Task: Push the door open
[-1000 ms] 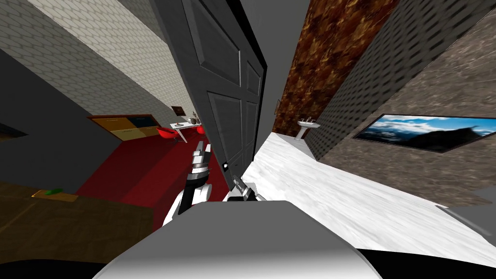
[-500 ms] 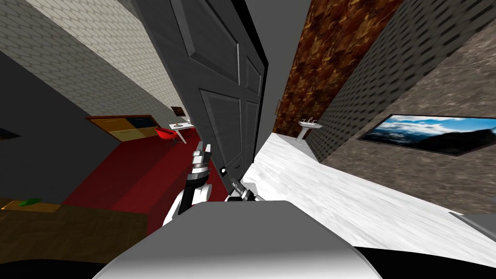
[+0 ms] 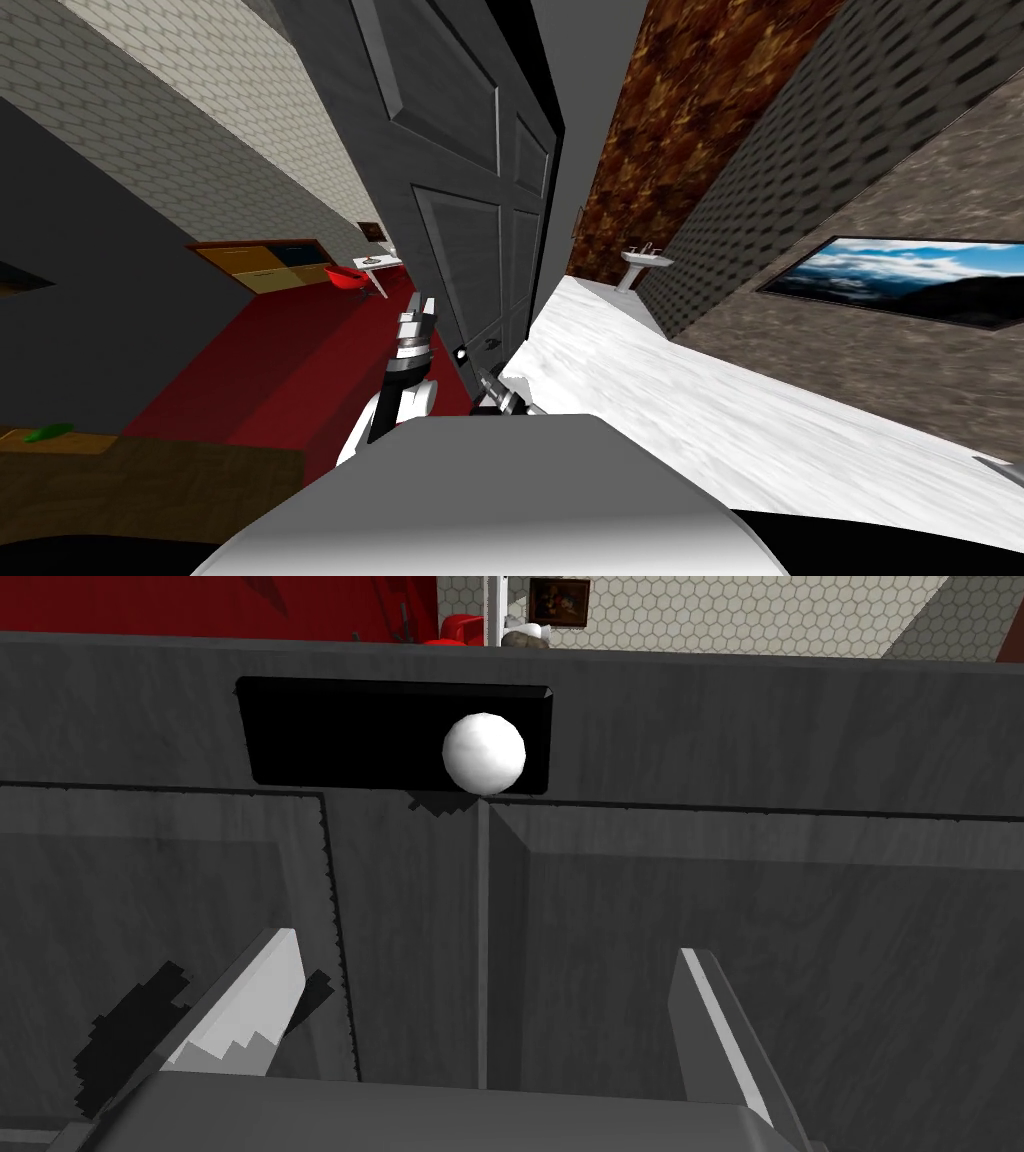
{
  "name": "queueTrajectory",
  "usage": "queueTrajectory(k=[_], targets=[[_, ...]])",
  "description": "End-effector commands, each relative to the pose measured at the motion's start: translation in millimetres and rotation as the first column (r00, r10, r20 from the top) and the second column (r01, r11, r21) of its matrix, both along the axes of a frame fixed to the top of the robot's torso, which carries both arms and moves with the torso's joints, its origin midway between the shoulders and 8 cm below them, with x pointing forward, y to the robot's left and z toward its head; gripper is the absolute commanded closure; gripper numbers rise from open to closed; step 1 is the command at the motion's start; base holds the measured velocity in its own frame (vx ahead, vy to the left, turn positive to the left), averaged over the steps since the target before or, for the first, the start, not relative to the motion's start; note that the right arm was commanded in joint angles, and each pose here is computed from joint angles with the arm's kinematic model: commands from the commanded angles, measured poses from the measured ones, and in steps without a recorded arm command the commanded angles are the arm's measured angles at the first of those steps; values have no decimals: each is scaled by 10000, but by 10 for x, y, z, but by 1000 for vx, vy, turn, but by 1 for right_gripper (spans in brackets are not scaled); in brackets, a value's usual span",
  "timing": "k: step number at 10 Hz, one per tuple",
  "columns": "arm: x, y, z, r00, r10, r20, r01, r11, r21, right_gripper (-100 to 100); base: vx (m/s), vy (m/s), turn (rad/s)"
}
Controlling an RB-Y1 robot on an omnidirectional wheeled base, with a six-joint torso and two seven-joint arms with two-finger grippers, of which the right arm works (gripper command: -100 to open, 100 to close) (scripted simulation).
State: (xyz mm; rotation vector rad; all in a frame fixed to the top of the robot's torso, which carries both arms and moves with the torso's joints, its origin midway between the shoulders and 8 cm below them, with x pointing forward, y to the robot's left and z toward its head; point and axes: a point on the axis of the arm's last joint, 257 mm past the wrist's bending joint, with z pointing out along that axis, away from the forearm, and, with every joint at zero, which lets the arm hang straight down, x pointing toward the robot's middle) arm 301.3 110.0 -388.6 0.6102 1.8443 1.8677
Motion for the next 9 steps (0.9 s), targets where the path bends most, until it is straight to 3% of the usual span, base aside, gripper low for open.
queueTrajectory(k=[1,6,7,9], targets=[[-6,-13,-11,10000,-23,7,23,10000,-5,-100,115,161,10],[-21,-31,-29,10000,-92,10,92,10000,22,-100,129,155,15],[-21,-31,-29,10000,-92,10,92,10000,22,100,-4,-7,-1],[-21,-31,-29,10000,-92,10,92,10000,22,100,-20,-27,3]])
